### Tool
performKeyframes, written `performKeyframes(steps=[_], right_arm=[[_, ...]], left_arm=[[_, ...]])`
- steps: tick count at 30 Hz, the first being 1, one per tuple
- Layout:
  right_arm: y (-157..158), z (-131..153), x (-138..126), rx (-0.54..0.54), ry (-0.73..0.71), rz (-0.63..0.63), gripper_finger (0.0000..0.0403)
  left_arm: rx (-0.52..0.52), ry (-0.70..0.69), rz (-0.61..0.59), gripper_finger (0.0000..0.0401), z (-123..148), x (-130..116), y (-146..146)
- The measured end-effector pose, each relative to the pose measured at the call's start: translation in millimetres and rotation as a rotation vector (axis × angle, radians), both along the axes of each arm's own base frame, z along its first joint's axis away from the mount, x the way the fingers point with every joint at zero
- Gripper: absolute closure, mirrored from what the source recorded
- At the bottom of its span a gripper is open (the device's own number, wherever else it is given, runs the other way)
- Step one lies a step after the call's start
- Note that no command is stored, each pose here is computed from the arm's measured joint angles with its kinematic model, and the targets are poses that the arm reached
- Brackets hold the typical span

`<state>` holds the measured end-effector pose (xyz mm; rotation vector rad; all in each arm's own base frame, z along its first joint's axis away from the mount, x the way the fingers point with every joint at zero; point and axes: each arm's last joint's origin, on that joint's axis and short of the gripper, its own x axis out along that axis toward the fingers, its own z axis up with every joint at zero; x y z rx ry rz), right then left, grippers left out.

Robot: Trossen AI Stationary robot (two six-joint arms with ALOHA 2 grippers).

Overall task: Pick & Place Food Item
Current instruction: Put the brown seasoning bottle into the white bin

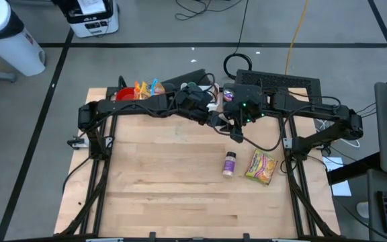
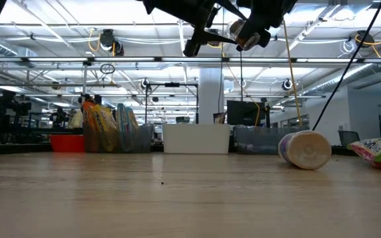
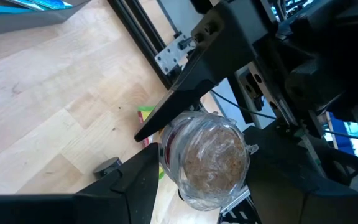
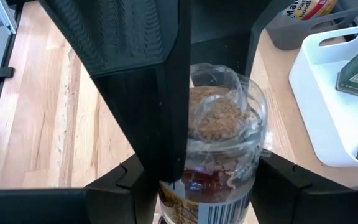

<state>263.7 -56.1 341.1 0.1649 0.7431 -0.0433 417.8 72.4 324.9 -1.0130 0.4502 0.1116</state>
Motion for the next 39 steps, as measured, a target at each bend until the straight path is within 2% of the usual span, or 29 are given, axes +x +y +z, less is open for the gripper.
performKeyframes(steps=[10, 16, 22, 33, 39], right_arm=[[0.3, -0.1, 0.0, -0.001, 0.001, 0.002, 0.0215], [0.0, 2.8, 1.7, -0.006, -0.028, 0.002, 0.0186], [0.2, 2.5, 1.6, -0.005, -0.025, 0.001, 0.0178], [0.1, 1.3, 0.9, -0.011, -0.013, 0.004, 0.0175], [-2.2, -1.2, -2.0, -0.013, 0.022, -0.003, 0.0169]], left_arm=[[-0.001, 0.001, -0.002, 0.0183, 0.1, -0.1, 0.0], [0.028, -0.003, -0.014, 0.0184, -0.2, -0.2, 0.0], [0.064, -0.009, -0.024, 0.0223, 0.0, -0.7, 3.1], [0.097, -0.002, -0.022, 0.0224, -0.9, -1.7, 6.8], [0.113, 0.050, -0.028, 0.0224, -5.7, -5.9, 14.1]])
